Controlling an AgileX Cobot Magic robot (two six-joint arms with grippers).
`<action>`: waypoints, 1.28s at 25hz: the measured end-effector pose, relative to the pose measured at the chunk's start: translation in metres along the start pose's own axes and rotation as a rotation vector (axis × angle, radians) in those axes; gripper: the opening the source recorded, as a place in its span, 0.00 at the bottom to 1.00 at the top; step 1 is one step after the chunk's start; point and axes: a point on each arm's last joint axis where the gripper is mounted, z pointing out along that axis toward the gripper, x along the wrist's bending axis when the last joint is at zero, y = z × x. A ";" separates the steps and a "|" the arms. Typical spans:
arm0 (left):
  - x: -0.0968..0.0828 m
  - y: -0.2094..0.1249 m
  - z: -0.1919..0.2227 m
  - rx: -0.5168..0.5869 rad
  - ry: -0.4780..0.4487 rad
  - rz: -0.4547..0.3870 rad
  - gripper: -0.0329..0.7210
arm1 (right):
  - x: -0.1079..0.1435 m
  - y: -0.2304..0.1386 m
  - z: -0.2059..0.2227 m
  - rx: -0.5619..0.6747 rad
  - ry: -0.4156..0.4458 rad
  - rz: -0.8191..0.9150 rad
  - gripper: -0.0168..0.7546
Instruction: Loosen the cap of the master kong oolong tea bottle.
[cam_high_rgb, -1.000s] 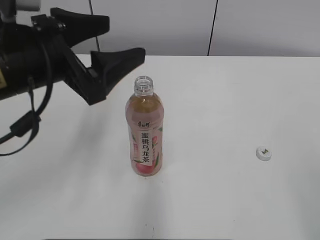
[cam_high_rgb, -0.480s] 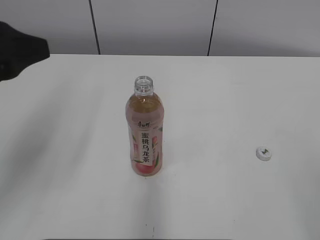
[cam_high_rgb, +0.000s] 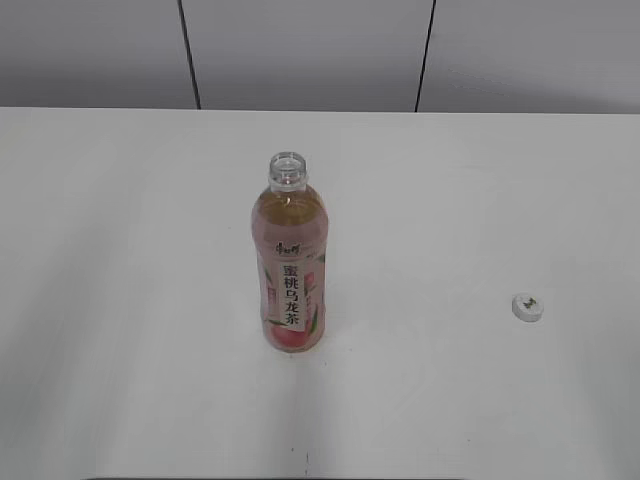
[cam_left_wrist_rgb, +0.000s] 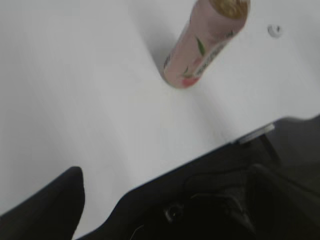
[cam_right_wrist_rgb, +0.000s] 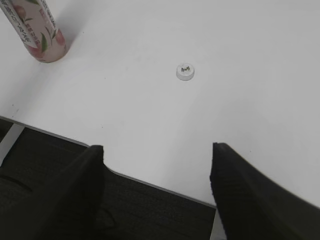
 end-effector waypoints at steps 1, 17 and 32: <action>0.000 -0.007 -0.008 0.022 0.003 0.038 0.82 | 0.000 0.000 0.000 0.000 0.000 0.000 0.67; 0.009 -0.102 -0.080 -0.276 0.038 0.240 0.80 | 0.000 0.000 0.000 -0.001 -0.001 -0.001 0.67; 0.009 -0.089 -0.070 -0.408 0.029 0.239 0.77 | 0.000 0.000 0.000 -0.001 -0.001 -0.001 0.67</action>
